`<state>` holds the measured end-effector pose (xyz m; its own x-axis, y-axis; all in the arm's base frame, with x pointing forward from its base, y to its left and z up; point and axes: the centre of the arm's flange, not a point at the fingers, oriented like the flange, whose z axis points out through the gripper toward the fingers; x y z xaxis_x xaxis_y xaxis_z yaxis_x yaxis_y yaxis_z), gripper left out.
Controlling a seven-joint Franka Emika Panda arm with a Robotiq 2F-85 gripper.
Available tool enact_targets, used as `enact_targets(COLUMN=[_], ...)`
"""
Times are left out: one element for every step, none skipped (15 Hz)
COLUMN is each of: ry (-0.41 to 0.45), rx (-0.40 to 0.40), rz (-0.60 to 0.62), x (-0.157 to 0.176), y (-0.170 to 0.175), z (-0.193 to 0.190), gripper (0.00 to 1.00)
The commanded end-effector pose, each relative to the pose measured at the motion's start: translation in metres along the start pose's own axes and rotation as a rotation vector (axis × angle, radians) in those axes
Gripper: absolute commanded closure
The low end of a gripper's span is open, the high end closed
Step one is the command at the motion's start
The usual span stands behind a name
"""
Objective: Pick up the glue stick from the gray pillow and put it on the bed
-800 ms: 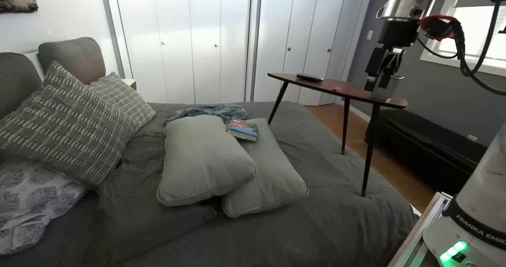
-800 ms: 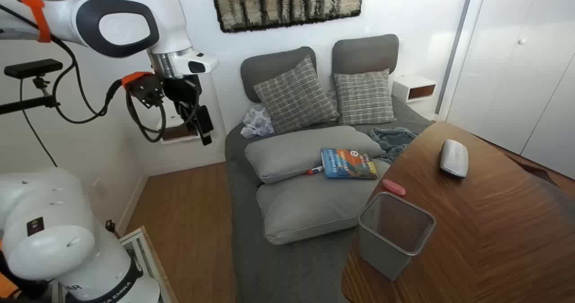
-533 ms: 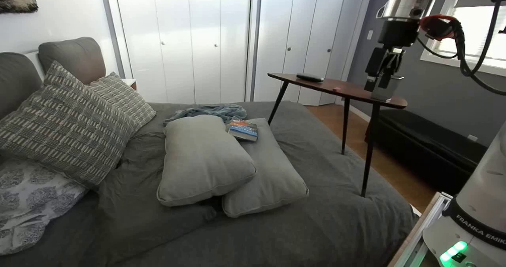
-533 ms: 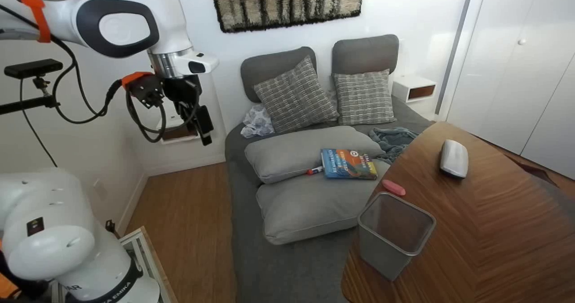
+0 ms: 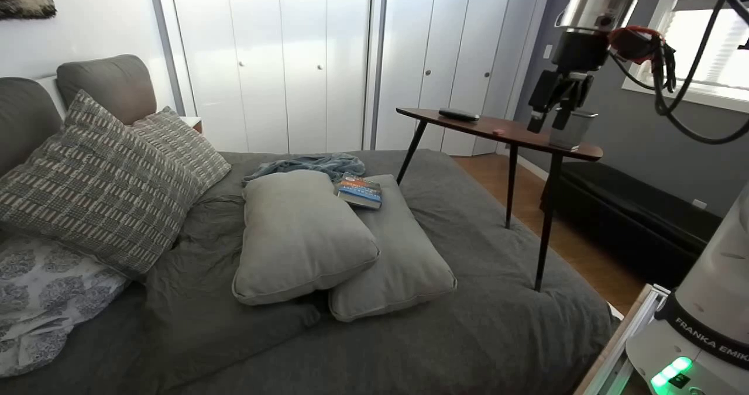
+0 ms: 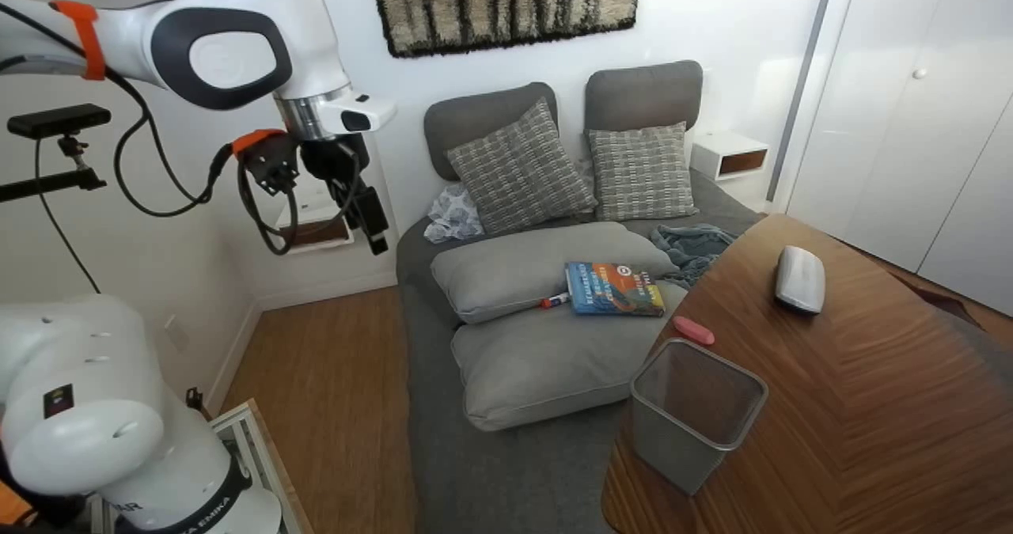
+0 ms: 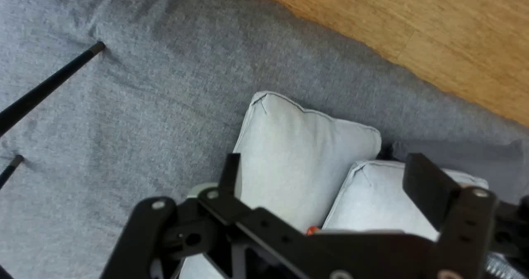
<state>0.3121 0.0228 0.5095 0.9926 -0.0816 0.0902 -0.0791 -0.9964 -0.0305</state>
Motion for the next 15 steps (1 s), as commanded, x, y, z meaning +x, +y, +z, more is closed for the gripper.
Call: enact_targets(ry=[0.073, 0.090, 0.103, 0.111, 0.108, 0.099, 0.072, 0.051, 0.022, -0.008, -0.040, -0.067, -0.089, -0.111, -0.071], rx=[0.002, 0.007, 0.010, 0.018, 0.030, 0.045, 0.067, 0.072, 0.080, 0.089, 0.096, 0.099, 0.096, 0.103, 0.075], rz=[0.119, 0.135, 0.154, 0.165, 0.177, 0.189, 0.205, 0.226, 0.249, 0.264, 0.279, 0.304, 0.340, 0.358, 0.307], x=[0.045, 0.057, 0.069, 0.082, 0.095, 0.106, 0.121, 0.131, 0.142, 0.151, 0.158, 0.167, 0.174, 0.179, 0.150], y=[0.005, 0.008, 0.010, 0.012, 0.013, 0.016, 0.019, 0.023, 0.028, 0.034, 0.039, 0.046, 0.052, 0.057, 0.051], z=[0.025, 0.031, 0.037, 0.045, 0.056, 0.067, 0.080, 0.092, 0.106, 0.118, 0.131, 0.143, 0.153, 0.159, 0.151], gripper=[0.00, 0.00, 0.00, 0.00, 0.00, 0.00, 0.00, 0.00, 0.00, 0.00, 0.00, 0.00, 0.00, 0.00, 0.00])
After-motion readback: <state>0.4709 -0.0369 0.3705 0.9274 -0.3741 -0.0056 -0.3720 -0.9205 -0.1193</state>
